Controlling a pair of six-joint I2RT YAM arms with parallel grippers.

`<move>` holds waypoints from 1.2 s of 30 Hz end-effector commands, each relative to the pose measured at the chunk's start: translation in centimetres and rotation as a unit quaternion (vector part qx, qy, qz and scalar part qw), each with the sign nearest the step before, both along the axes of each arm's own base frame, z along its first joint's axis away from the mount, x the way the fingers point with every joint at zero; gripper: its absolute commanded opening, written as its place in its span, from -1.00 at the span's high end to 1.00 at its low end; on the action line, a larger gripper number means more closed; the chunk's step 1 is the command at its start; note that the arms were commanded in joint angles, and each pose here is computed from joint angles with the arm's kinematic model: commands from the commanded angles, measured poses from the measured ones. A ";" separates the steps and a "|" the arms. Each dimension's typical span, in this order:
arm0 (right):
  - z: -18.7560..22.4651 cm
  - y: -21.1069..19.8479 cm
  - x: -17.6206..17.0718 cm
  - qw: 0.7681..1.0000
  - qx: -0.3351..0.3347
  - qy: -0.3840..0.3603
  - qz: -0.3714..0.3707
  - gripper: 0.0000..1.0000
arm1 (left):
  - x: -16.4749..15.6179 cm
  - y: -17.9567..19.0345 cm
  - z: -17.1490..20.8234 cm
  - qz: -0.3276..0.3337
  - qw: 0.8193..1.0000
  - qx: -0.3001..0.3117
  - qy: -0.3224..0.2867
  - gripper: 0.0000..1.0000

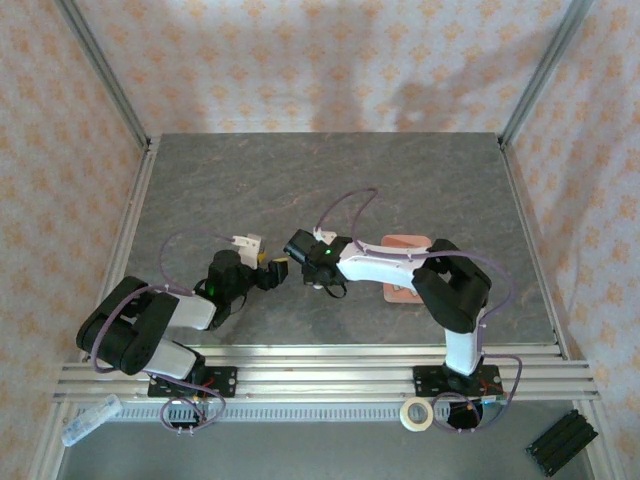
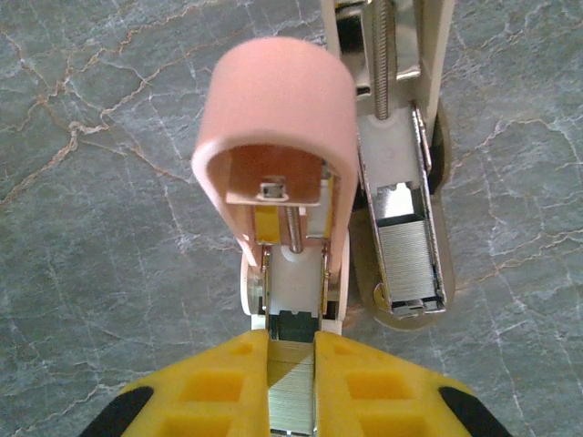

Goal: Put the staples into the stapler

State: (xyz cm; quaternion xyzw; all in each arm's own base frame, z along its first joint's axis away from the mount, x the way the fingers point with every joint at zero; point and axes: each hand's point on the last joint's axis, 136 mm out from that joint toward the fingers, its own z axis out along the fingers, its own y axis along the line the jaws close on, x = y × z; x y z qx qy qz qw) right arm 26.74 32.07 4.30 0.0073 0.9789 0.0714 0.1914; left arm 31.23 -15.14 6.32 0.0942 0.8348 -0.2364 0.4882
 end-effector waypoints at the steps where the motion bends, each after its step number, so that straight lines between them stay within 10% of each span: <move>1: -0.4 -1.2 0.2 0.999 -0.030 0.000 -0.014 0.65 | 0.4 -0.7 1.0 -0.012 1.000 -0.001 -0.019 -0.50; 36: 0.1 -1.2 0.5 0.997 0.057 0.043 -0.039 0.68 | 0.6 -1.1 1.3 -0.018 1.000 -0.010 -0.019 -0.49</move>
